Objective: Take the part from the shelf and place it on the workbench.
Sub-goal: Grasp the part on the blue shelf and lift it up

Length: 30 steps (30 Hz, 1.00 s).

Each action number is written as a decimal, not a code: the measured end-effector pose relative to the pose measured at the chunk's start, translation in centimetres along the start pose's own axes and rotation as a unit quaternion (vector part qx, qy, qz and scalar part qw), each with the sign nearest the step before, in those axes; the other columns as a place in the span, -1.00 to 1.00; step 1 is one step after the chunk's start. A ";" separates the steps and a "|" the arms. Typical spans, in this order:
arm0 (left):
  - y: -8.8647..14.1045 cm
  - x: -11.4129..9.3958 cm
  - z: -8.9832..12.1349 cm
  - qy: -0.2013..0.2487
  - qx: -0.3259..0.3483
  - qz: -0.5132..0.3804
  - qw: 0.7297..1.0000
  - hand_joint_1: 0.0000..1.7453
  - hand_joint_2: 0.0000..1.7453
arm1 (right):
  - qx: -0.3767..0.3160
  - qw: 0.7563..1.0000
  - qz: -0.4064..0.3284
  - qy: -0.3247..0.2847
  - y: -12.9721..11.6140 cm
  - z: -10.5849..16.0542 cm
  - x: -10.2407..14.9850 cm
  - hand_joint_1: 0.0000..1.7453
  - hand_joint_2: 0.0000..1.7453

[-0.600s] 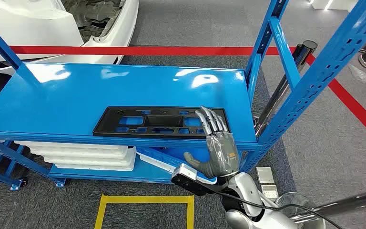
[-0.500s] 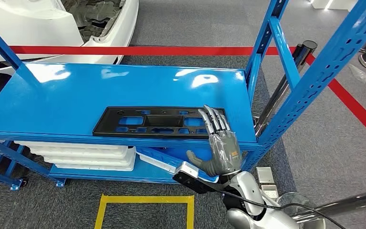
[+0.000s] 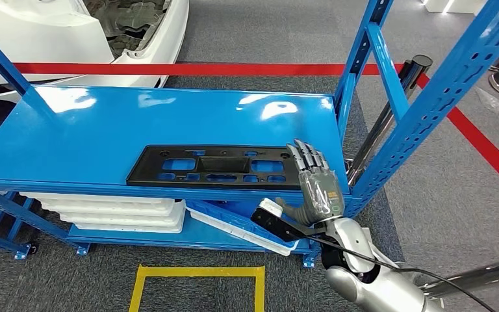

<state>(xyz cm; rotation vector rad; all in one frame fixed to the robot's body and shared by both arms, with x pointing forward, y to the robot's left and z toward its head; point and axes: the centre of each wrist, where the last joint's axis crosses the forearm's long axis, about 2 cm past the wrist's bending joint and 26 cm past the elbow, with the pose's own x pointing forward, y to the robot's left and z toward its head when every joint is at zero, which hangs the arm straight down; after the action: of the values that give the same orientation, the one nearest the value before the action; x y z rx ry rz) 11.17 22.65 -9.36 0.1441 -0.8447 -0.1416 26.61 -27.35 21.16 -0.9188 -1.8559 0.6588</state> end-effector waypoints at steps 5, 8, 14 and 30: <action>0.0 0.0 0.0 0.000 0.003 -0.002 1.000 -1.00 -1.00 | 0.051 0.999 -0.013 -0.001 -0.4 -1.5 -1.3 -1.00 1.00; 0.0 0.0 0.0 0.000 0.003 -0.002 1.000 -1.00 -1.00 | 0.065 0.998 -0.017 -0.003 -0.8 -2.4 -2.0 -1.00 1.00; 0.0 0.1 0.0 0.001 0.003 -0.002 1.000 -1.00 -1.00 | 0.071 0.997 -0.013 -0.002 -1.6 -3.6 -2.8 -1.00 1.00; 0.0 0.1 0.0 0.001 0.003 -0.002 1.000 -1.00 -1.00 | 0.074 0.997 -0.005 -0.002 -2.0 -4.2 -3.2 -1.00 1.00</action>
<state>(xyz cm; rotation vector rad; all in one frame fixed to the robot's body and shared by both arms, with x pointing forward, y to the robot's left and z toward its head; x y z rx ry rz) 11.26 22.61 -9.33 0.1509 -0.8427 -0.1421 30.65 -30.86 22.83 -0.8112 -1.7890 0.7815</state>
